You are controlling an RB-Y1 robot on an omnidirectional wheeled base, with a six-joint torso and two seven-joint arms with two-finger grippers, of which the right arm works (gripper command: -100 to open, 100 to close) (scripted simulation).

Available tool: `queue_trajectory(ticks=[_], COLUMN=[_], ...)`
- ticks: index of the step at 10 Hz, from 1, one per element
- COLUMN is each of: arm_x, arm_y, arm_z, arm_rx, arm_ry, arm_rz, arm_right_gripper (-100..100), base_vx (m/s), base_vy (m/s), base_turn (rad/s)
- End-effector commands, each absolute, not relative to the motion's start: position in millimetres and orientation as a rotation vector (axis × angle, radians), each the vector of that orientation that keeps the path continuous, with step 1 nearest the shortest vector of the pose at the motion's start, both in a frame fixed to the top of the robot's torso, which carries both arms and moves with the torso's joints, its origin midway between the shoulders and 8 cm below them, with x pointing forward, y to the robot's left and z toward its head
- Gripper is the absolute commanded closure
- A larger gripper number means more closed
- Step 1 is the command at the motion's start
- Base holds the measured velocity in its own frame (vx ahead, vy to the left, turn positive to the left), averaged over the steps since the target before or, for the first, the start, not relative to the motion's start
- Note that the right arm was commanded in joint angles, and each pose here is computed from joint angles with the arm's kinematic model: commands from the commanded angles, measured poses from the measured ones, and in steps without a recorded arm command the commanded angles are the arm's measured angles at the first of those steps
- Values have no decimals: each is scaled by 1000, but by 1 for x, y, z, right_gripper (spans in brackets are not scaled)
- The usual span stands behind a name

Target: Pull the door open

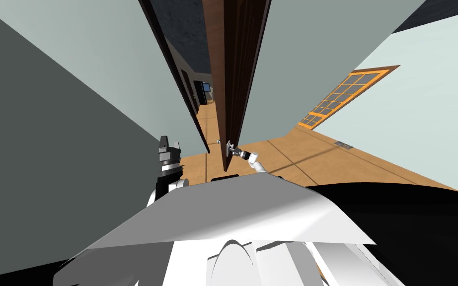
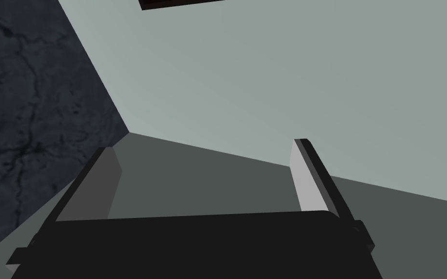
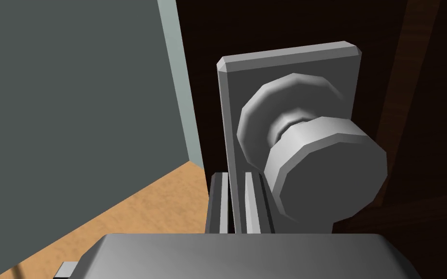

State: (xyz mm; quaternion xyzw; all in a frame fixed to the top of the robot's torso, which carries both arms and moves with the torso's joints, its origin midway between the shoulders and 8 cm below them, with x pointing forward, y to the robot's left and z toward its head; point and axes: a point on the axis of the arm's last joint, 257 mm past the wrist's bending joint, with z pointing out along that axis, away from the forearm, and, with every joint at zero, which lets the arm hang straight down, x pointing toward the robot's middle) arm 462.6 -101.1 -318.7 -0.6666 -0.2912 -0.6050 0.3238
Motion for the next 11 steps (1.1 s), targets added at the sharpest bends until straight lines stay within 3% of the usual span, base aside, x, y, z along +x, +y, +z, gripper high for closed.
queue_trajectory(ticks=[1, 6, 7, 11], arm_x=[466, 466, 458, 445], arm_y=[-104, -104, -102, -102], arm_z=[-316, -316, -313, -304], arm_rx=[-1750, -1750, -1720, -1656], arm_ry=[-762, -762, -790, -850], arm_rz=[-1597, -1597, -1593, -1600], arm_right_gripper=[100, 100, -100, -100], base_vx=[-11, 0, -15, -51], base_vy=[7, 0, -122, -188], base_turn=[-7, 0, 32, 22])
